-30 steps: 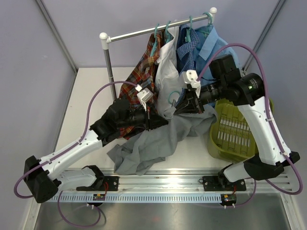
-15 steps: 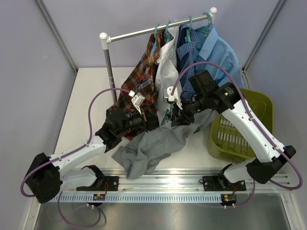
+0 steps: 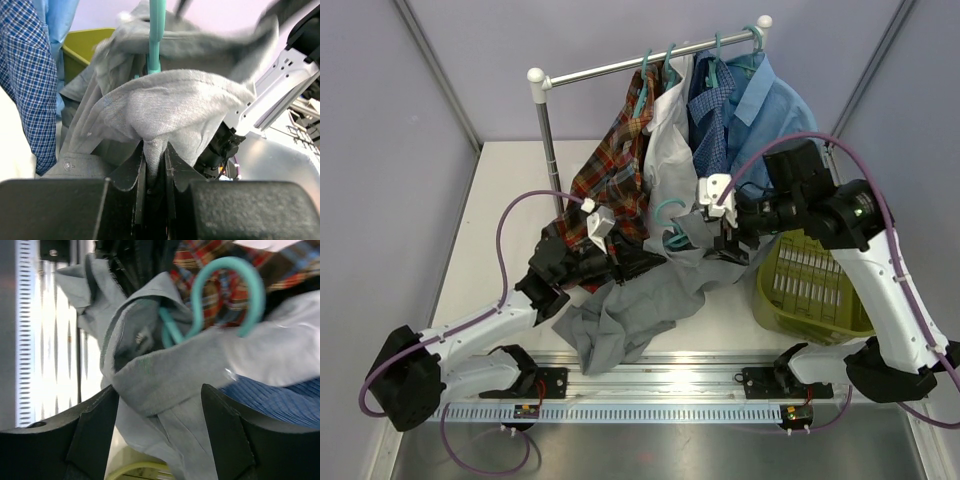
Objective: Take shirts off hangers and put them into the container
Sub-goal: Pass the hanger from the left arm to the right
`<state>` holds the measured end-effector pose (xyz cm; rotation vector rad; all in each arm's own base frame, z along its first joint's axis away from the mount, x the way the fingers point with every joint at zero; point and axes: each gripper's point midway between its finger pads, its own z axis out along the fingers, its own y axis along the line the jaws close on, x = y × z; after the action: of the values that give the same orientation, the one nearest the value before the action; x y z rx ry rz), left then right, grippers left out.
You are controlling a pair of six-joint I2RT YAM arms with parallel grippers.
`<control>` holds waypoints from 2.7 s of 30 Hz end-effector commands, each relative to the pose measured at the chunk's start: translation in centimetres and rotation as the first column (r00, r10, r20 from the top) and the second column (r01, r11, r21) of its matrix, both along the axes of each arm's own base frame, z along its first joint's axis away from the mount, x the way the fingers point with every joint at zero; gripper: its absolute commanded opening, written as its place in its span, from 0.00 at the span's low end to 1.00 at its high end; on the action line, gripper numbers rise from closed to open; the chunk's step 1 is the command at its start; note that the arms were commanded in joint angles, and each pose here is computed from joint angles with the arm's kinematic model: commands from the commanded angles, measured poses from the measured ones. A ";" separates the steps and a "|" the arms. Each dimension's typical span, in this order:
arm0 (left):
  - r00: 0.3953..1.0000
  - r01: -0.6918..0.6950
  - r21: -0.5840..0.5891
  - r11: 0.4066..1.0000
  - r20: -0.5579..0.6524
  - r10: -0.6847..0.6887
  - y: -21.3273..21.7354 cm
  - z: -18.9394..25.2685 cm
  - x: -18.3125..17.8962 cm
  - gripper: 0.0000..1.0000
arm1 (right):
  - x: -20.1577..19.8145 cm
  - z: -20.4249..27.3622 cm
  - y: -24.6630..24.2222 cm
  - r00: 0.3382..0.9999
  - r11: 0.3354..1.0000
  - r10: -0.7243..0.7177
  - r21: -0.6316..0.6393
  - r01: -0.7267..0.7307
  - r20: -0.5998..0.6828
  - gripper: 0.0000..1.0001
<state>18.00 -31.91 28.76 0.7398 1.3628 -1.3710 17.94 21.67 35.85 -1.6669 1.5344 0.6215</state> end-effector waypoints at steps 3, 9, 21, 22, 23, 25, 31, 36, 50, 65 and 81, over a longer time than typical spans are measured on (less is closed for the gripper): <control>0.982 0.045 -0.046 0.998 0.183 -0.036 -0.3 2.5 -0.3 0.00 | 1.8 2.7 -3.7 0.975 0.994 -0.093 -0.041 0.104 0.201 0.77; 0.972 0.061 0.034 0.998 0.227 -0.067 -0.3 2.0 -0.6 0.00 | 4.4 0.8 -5.2 0.954 0.988 -0.070 -0.112 0.107 0.291 0.80; 0.959 0.046 0.118 0.992 0.273 -0.077 0.9 1.5 -1.2 0.00 | 2.6 -3.1 -4.7 0.990 0.986 0.141 -0.088 -0.140 0.002 0.75; 0.957 0.047 0.111 0.993 0.279 -0.077 0.8 1.7 -1.2 0.00 | 2.4 -4.3 -4.3 0.988 0.984 0.149 -0.095 -0.152 -0.037 0.75; 0.958 0.046 0.108 0.993 0.278 -0.075 0.8 1.9 -1.1 0.00 | 2.1 -4.9 -4.0 0.985 0.981 0.159 -0.103 -0.165 -0.060 0.75; 0.959 0.041 0.108 0.993 0.276 -0.069 0.8 1.9 -0.9 0.00 | 1.1 -5.9 -3.1 0.975 0.972 0.196 -0.112 -0.208 -0.108 0.74; 0.961 -0.005 0.135 0.991 0.275 -0.032 0.9 1.8 0.1 0.00 | 3.7 -3.0 -2.2 0.998 0.995 0.048 -0.092 -0.045 0.039 0.74; 0.960 -0.014 0.139 0.990 0.280 -0.025 1.1 1.7 0.1 0.00 | 5.9 1.0 -2.9 0.982 0.992 -0.111 -0.049 0.120 0.151 0.75; 0.940 -0.047 0.166 0.985 0.341 -0.013 2.0 3.3 -0.2 0.00 | -2.5 -5.5 -3.4 0.975 0.974 0.139 -0.152 -0.165 -0.172 0.75; 0.927 -0.065 0.102 0.993 0.374 0.022 2.2 6.1 -0.2 0.00 | -2.2 -8.2 -1.1 0.955 0.971 0.142 -0.149 -0.185 -0.261 0.64; 0.940 -0.108 0.052 0.993 0.329 0.085 2.6 6.8 0.3 0.00 | -1.4 -6.3 -0.2 0.969 0.985 0.119 -0.097 -0.142 -0.215 0.00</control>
<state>16.92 -30.00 29.02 1.0187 1.3567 -1.1445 19.46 22.69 29.19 -1.8400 1.5370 0.7377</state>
